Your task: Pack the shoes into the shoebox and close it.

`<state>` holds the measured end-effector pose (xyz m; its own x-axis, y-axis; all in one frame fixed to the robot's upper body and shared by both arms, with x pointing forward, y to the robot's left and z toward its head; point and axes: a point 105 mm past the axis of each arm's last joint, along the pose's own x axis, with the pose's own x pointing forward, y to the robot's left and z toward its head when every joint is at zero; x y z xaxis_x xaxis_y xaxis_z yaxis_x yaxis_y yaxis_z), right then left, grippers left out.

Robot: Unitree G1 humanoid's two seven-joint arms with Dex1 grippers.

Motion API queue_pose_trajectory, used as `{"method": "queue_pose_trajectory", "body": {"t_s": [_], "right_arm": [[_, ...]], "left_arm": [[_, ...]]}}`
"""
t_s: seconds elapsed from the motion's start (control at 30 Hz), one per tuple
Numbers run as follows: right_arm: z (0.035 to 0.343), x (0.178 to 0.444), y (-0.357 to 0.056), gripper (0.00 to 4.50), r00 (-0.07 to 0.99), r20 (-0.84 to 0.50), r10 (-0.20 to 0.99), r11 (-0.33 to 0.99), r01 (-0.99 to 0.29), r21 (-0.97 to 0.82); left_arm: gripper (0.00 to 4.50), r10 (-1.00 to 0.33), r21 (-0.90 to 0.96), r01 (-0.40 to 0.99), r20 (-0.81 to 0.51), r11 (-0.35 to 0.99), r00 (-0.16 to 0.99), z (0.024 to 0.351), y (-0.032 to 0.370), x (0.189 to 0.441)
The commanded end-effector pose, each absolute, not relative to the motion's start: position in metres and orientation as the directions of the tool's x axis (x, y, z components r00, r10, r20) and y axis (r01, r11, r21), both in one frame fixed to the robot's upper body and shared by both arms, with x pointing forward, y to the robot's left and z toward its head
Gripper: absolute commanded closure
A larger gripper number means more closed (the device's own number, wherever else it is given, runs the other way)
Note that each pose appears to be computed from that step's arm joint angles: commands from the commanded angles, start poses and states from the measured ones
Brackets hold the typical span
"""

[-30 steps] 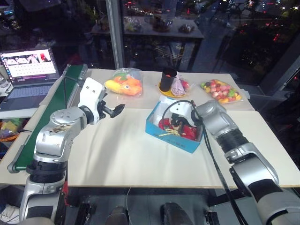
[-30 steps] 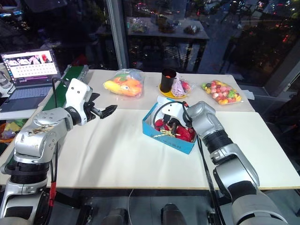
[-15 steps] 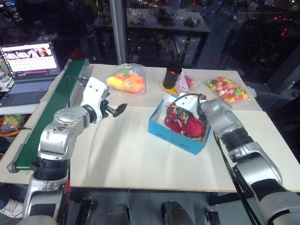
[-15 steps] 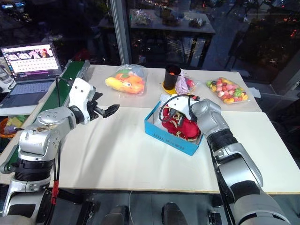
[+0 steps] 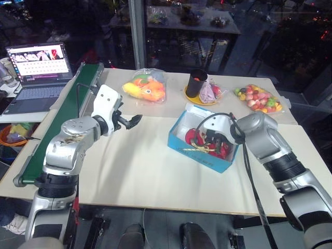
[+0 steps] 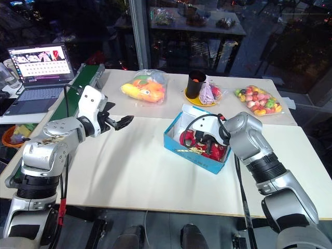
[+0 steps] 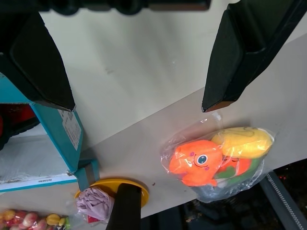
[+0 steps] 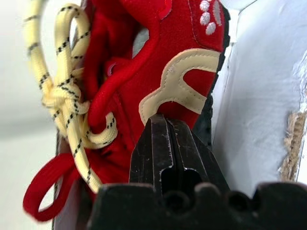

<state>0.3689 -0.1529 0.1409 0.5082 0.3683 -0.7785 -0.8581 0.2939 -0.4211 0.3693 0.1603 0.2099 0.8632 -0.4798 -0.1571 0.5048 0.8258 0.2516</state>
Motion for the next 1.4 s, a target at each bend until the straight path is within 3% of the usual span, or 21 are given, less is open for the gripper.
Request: {"method": "queue_pose_trajectory", "body": {"t_s": [0.03, 0.13, 0.3, 0.53, 0.63, 0.73, 0.9, 1.0, 1.13, 1.27, 1.4], "right_arm": [[0.118, 0.365, -0.153, 4.48, 0.459, -0.820, 0.342, 0.290, -0.881, -0.373], [0.119, 0.370, -0.146, 4.48, 0.477, -0.803, 0.357, 0.305, -0.872, -0.383], [0.148, 0.376, -0.142, 4.48, 0.535, -0.733, 0.421, 0.386, -0.837, -0.389], [0.230, 0.365, -0.156, 4.48, 0.600, -0.582, 0.549, 0.518, -0.791, -0.327], [0.258, 0.357, -0.179, 4.48, 0.659, -0.545, 0.519, 0.566, -0.742, -0.359], [0.267, 0.353, -0.205, 4.48, 0.721, -0.543, 0.432, 0.611, -0.676, -0.411], [0.249, 0.330, -0.264, 4.48, 0.775, -0.587, 0.233, 0.717, -0.545, -0.434], [0.233, 0.318, -0.280, 4.48, 0.771, -0.613, 0.174, 0.749, -0.508, -0.425], [0.191, 0.312, -0.297, 4.48, 0.752, -0.653, 0.086, 0.784, -0.455, -0.422], [0.151, 0.340, -0.295, 4.48, 0.804, -0.594, 0.016, 0.763, -0.394, -0.513], [0.132, 0.358, -0.288, 4.48, 0.834, -0.551, 0.023, 0.768, -0.367, -0.525]], "left_arm": [[0.00, -0.495, 0.293, 0.502, -0.102, 0.814, 0.863, 0.226, 0.156, 0.369], [0.00, -0.497, 0.295, 0.504, -0.103, 0.812, 0.861, 0.227, 0.156, 0.370], [0.00, -0.500, 0.299, 0.508, -0.110, 0.808, 0.859, 0.227, 0.158, 0.369], [0.00, -0.528, 0.316, 0.545, -0.145, 0.777, 0.837, 0.224, 0.158, 0.370], [0.00, -0.571, 0.316, 0.594, -0.174, 0.739, 0.802, 0.220, 0.150, 0.370], [0.00, -0.617, 0.313, 0.645, -0.196, 0.697, 0.762, 0.216, 0.139, 0.370], [0.00, -0.714, 0.300, 0.736, -0.201, 0.607, 0.671, 0.218, 0.114, 0.370], [0.00, -0.731, 0.301, 0.752, -0.203, 0.586, 0.651, 0.219, 0.109, 0.371], [0.00, -0.748, 0.304, 0.768, -0.207, 0.563, 0.630, 0.219, 0.102, 0.374], [0.00, -0.765, 0.311, 0.781, -0.204, 0.542, 0.612, 0.223, 0.096, 0.373], [0.00, -0.772, 0.318, 0.789, -0.211, 0.525, 0.599, 0.226, 0.099, 0.369]]}}
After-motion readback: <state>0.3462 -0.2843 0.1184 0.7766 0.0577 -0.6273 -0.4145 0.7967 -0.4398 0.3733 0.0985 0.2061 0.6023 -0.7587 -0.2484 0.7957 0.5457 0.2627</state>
